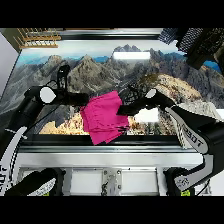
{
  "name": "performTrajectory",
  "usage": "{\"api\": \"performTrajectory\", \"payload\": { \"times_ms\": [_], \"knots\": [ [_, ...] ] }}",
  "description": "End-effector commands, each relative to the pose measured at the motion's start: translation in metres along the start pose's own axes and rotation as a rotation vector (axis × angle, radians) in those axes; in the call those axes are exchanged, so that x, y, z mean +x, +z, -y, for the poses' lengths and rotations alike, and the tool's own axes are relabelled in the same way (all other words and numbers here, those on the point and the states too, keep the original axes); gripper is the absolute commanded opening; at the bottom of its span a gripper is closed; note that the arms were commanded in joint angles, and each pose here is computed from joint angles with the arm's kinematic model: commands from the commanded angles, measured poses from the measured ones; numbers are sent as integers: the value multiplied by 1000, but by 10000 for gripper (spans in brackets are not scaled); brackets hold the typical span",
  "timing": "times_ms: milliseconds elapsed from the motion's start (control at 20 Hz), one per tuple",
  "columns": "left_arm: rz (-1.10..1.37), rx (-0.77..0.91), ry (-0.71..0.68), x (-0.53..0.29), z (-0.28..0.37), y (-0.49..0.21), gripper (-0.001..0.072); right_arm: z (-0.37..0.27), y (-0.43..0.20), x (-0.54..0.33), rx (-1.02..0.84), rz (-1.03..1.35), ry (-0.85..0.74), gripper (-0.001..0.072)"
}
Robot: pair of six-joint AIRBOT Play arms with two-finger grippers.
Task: Fold the clothes and pants, and hang the long-sleeved shirts on hangers.
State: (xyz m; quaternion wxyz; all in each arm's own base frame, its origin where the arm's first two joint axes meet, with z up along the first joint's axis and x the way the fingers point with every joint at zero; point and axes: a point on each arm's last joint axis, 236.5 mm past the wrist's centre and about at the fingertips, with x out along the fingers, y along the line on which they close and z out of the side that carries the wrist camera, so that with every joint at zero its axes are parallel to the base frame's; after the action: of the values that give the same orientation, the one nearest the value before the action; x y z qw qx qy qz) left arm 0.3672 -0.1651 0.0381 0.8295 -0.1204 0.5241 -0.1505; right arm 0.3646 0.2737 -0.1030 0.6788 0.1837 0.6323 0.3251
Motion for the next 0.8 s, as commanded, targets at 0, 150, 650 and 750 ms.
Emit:
{"api": "performTrajectory", "payload": {
  "times_ms": [0,150,650,750],
  "knots": [
    [-2,2,-2,3,2,-4,5,-30,7,25,1,40,88,191],
    [-8,2,-2,3,2,-5,5,-38,20,7,-36,82,84,20],
    [-13,2,-1,3,2,-6,5,169,18,-334,290,534,-649,20],
    [-13,2,-1,3,2,-6,5,196,-5,-387,425,644,-685,20]
  ]
}}
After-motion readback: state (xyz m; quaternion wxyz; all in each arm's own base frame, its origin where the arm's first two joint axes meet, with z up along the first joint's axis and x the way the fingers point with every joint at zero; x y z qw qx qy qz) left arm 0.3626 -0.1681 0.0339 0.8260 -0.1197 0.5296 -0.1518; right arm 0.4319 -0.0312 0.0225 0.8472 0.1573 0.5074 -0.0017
